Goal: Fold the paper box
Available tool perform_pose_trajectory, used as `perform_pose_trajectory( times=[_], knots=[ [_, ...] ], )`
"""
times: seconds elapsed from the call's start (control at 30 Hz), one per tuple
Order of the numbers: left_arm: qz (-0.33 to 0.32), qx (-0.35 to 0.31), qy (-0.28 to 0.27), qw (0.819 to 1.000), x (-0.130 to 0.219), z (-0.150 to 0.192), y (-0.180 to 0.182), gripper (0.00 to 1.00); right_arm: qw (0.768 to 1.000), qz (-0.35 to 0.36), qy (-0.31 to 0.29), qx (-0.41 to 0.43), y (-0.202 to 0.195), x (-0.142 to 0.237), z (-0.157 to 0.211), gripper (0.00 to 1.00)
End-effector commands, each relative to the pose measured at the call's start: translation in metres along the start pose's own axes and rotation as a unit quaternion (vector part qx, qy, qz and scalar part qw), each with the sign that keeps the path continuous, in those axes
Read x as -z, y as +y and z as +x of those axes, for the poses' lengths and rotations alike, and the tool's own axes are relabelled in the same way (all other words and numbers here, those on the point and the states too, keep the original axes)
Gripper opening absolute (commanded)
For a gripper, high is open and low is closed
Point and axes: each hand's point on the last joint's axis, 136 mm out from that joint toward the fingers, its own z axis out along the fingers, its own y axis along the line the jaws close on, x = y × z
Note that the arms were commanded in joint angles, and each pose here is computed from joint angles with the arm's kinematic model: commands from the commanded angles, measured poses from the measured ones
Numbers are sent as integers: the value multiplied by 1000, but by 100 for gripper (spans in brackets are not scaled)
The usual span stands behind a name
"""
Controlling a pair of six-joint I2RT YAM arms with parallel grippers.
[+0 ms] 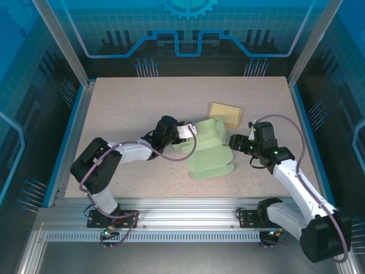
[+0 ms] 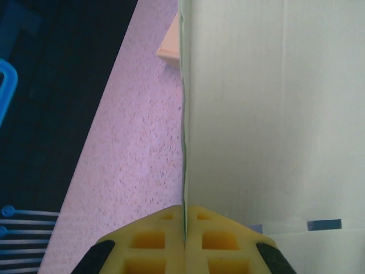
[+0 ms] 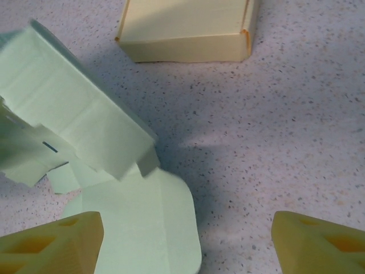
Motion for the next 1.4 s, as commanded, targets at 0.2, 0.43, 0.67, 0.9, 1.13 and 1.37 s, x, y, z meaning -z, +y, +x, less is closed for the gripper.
perform_pose_trajectory(
  times=[0.2, 0.43, 0.67, 0.9, 1.13, 1.37],
  knots=[
    [-126, -210, -83, 966, -3, -40, 9, 0, 999, 49, 11, 14, -13, -23, -13, 68],
    [-225, -304, -91, 921, -15, -42, 9, 0, 1000, -20, -8, 17, 3, -39, -9, 60],
    [-211, -310, -92, 922, -23, -35, -5, 0, 999, -29, -7, 24, -1, -45, 5, 57],
    [-205, -314, -92, 922, -25, -33, -10, 0, 1000, -21, -7, 15, -7, -63, 10, 53],
    [-201, -322, -92, 920, -27, -32, -14, 0, 998, -42, -15, 37, 6, -81, 2, 48],
    [-198, -327, -93, 920, -30, -31, -16, 0, 997, -43, -23, 63, 18, -98, 0, 47]
  ],
)
